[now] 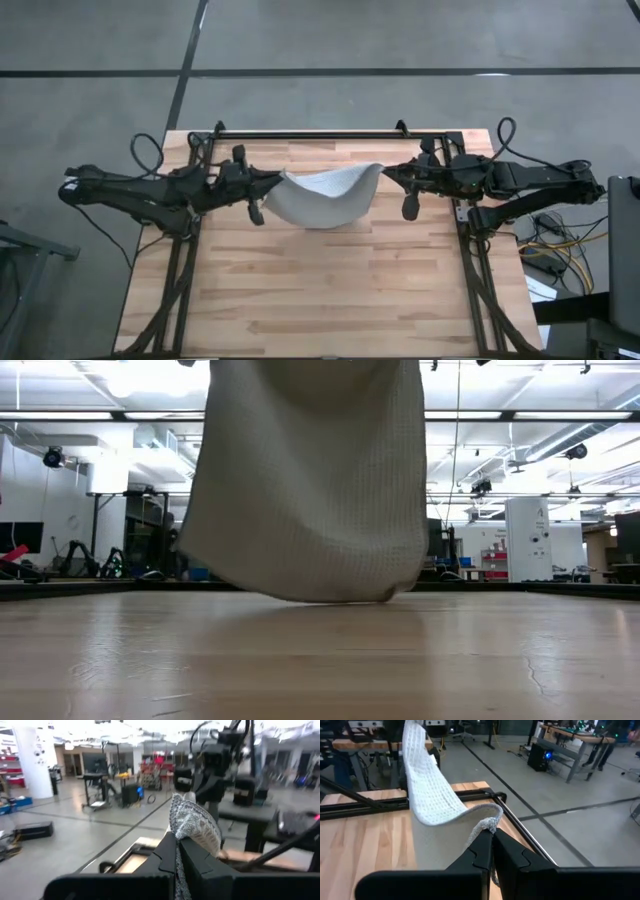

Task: Roll towel
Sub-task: Fold the gray towel on the table

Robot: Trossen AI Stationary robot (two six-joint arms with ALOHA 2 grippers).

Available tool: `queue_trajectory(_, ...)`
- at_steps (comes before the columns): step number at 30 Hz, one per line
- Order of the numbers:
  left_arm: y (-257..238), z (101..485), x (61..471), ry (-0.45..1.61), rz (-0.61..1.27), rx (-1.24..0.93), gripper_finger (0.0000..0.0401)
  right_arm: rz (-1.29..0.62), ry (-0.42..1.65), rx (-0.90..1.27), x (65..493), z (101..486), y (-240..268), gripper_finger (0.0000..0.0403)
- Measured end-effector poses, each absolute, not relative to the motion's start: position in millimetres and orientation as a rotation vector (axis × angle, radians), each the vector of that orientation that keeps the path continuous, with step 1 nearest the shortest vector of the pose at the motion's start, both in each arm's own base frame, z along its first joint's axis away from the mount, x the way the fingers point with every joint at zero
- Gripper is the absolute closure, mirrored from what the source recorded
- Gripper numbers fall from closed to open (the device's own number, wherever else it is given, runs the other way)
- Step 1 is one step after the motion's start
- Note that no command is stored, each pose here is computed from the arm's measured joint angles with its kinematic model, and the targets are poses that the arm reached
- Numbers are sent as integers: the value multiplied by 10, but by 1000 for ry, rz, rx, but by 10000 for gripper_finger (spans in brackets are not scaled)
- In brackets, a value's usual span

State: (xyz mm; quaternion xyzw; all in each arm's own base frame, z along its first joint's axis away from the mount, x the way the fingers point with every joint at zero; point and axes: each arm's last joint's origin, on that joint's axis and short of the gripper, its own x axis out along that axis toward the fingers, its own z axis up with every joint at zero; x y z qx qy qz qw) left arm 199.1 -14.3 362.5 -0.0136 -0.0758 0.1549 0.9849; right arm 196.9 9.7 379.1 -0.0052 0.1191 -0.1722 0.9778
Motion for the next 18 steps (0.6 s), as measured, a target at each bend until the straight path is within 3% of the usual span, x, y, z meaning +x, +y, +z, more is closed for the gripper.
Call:
queue_trajectory(13, -320, 3593, 2031, -184, 227, -115, 395, -232, 184, -24, 1839, 4113, 332, 394)
queue_trajectory(18, -462, 3592, 2095, -211, 192, -26, 395, -252, 198, -48, 1830, 4065, 404, 394)
